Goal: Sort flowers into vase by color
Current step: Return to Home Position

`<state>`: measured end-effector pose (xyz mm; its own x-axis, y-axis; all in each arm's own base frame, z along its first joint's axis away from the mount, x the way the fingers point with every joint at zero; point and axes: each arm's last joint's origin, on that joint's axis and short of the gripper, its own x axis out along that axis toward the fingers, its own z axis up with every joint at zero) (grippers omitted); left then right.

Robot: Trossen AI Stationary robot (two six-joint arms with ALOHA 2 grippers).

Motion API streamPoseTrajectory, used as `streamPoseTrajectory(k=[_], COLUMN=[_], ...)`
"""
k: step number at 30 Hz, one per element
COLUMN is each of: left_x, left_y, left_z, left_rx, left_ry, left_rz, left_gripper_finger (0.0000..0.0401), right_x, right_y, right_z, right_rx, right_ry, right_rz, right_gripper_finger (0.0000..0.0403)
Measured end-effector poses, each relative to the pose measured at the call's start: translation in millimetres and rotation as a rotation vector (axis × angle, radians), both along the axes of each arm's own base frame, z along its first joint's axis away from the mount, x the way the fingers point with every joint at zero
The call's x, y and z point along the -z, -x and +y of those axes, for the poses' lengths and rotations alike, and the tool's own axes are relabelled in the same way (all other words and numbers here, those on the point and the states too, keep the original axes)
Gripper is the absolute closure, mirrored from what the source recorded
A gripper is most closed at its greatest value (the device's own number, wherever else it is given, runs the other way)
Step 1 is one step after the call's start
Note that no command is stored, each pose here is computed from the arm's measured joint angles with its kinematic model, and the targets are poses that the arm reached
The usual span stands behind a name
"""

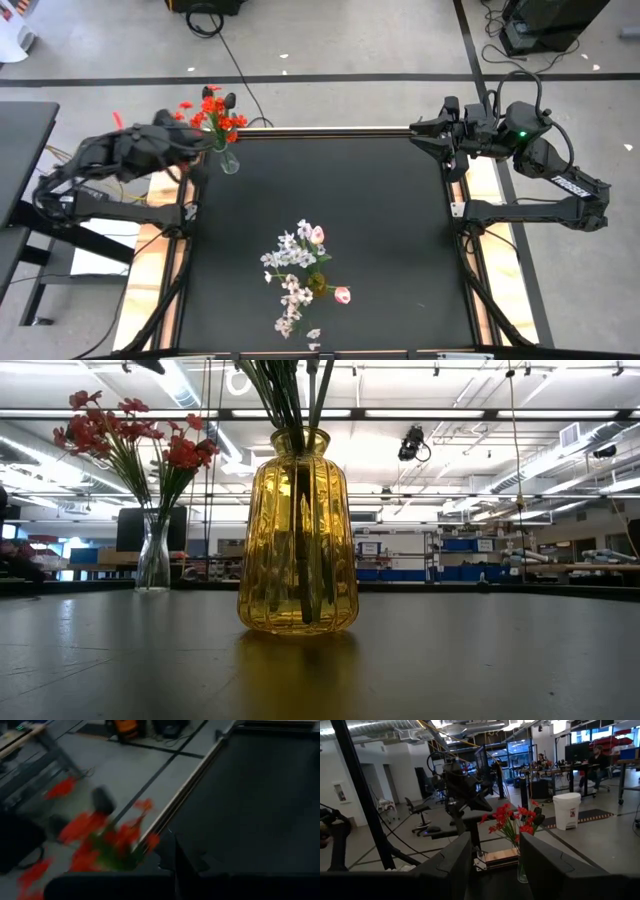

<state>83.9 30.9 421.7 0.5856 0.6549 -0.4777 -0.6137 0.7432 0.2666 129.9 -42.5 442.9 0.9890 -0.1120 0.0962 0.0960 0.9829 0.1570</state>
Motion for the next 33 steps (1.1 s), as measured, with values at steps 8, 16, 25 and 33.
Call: streamPoseTrajectory(k=[8, 16, 25, 33], left_x=[-9, -11, -8, 11], left_y=[-56, -98, -154, -149], left_z=[6, 8, 10, 8], left_rx=[0.166, 0.28, 0.511, 0.585], left_ry=[-0.006, -0.023, 0.032, 0.123], left_rz=[-0.117, -0.19, -0.337, -0.236], left_gripper_finger=[0.0397, 0.0397, 0.0397, 0.0397], right_x=[0, 0, 0, 0], right_y=[0, 0, 0, 0], right_z=[0, 0, 0, 0], right_rx=[0.0, 0.0, 0.0, 0.0], right_ry=[0.0, 0.0, 0.0, 0.0], right_rz=[0.0, 0.0, 0.0, 0.0], right_gripper_finger=[0.0227, 0.0227, 0.0227, 0.0227])
